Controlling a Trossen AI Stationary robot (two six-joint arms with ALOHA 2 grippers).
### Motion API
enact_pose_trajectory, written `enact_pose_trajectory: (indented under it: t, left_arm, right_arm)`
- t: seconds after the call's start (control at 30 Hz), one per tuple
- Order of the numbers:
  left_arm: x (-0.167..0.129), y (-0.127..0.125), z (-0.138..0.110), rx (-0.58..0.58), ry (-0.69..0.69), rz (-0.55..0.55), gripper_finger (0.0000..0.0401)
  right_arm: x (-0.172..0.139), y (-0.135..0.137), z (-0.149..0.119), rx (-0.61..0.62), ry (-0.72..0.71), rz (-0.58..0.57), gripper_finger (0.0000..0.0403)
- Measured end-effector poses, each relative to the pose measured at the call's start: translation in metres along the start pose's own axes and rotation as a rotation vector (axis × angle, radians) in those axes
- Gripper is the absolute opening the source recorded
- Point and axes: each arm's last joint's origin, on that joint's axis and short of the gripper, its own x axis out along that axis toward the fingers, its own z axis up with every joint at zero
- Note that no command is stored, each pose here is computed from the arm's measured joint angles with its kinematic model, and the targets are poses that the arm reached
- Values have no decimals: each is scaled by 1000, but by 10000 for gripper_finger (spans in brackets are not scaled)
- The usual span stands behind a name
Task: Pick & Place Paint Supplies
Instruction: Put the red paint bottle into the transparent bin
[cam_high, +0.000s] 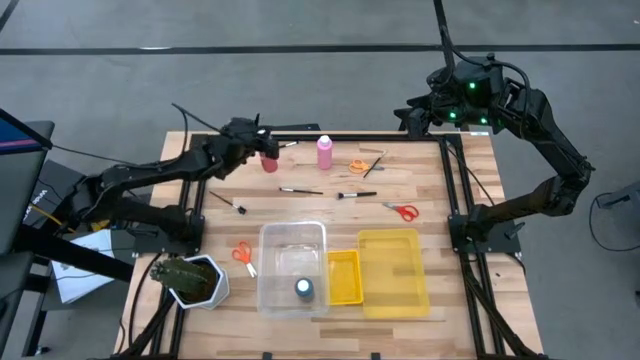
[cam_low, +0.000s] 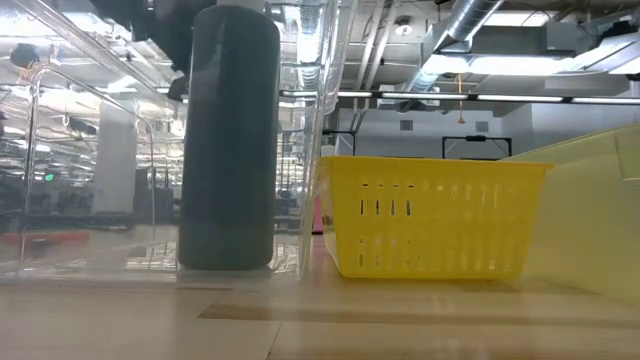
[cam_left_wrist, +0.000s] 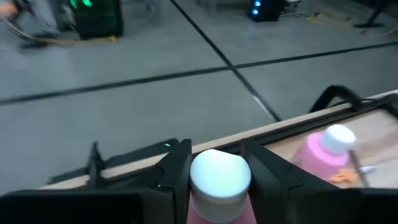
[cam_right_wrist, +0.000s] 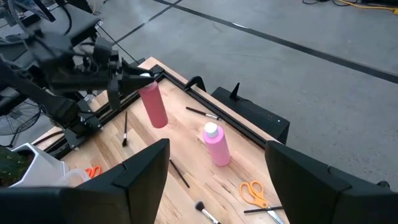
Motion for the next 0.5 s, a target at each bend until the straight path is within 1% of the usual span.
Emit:
enact_pose_trajectory:
  t: [0.13,0.23,0.33,0.43,0.5]
  left_arm:
    - [0,-16,-13,47,-29,96,111]
    - [2,-27,-26,47,-50,173,111]
    - [7,-37,-41,32,-62,227,111]
    - [13,-46,-56,10,-70,257,111]
    - [17,-52,-64,-6,-69,251,111]
  right_arm:
    - [0,0,0,0,0,0,260]
    - [0,0,0,0,0,0,260]
    - [0,0,0,0,0,-1,260]
    - [0,0,0,0,0,-1,260]
    - [0,0,0,0,0,-1,260]
